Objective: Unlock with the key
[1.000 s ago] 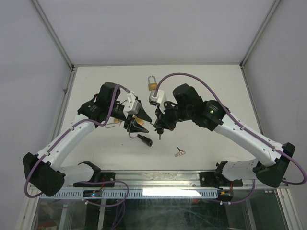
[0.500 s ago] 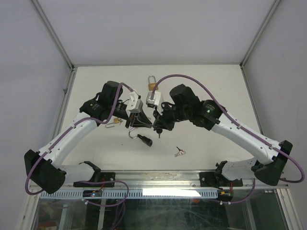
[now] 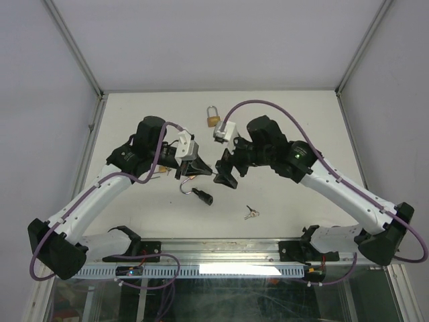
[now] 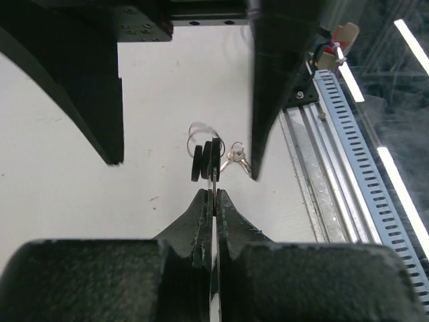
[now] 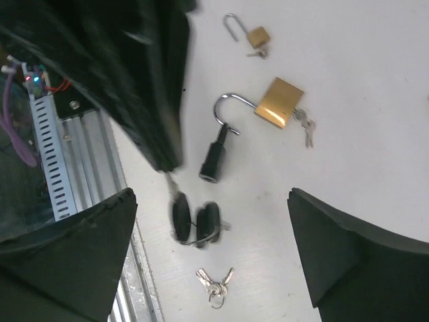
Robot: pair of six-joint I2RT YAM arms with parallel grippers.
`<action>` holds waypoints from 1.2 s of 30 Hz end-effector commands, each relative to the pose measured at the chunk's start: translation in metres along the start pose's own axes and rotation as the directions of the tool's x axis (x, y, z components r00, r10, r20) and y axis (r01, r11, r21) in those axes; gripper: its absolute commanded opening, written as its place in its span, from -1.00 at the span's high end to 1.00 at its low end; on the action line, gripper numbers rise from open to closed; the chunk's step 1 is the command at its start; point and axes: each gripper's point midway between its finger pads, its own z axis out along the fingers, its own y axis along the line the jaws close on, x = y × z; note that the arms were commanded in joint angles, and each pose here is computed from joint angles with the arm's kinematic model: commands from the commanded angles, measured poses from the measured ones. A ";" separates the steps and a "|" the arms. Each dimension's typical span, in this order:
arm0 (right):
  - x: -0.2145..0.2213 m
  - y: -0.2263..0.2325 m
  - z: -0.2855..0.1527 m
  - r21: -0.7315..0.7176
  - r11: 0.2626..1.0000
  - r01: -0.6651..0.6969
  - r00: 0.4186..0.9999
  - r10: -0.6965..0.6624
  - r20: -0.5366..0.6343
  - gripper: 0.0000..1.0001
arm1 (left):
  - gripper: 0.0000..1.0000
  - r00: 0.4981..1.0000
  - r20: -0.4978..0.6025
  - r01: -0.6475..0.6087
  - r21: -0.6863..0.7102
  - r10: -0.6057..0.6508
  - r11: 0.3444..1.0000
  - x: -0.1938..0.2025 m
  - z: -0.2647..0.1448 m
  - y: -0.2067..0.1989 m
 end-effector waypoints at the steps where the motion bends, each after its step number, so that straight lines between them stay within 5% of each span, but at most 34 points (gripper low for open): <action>1: -0.024 -0.033 -0.039 0.116 0.988 -0.097 0.970 0.067 0.232 -0.99 | 1.00 0.993 0.016 -0.110 -0.139 0.114 0.984 -0.023 -0.012 0.010; 8: -0.070 -0.013 -0.075 -0.168 0.980 -0.104 0.855 0.174 0.489 -0.90 | 1.00 0.996 0.059 -0.053 -0.173 0.064 0.984 -0.034 -0.012 0.009; 13: -0.073 -0.014 -0.061 -0.252 0.959 -0.126 0.857 0.233 0.460 -0.67 | 1.00 0.990 0.135 -0.006 -0.246 0.041 0.969 -0.055 -0.014 0.023; 21: -0.062 -0.002 -0.061 -0.298 0.949 -0.100 0.859 0.234 0.456 -0.48 | 1.00 0.931 0.344 0.175 -0.119 -0.124 0.977 -0.077 -0.011 0.001; 24: -0.059 -0.001 -0.061 -0.305 0.946 -0.112 0.857 0.247 0.451 -0.22 | 1.00 0.925 0.357 0.180 -0.117 -0.128 0.977 -0.077 -0.010 0.001; 32: -0.052 0.003 -0.063 -0.313 0.940 -0.136 0.851 0.273 0.448 -0.37 | 1.00 0.894 0.413 0.235 -0.101 -0.175 0.967 -0.080 -0.011 0.001; 36: -0.056 0.005 -0.066 -0.314 0.941 -0.127 0.846 0.267 0.461 -0.05 | 1.00 0.892 0.416 0.239 -0.095 -0.179 0.966 -0.081 -0.011 0.002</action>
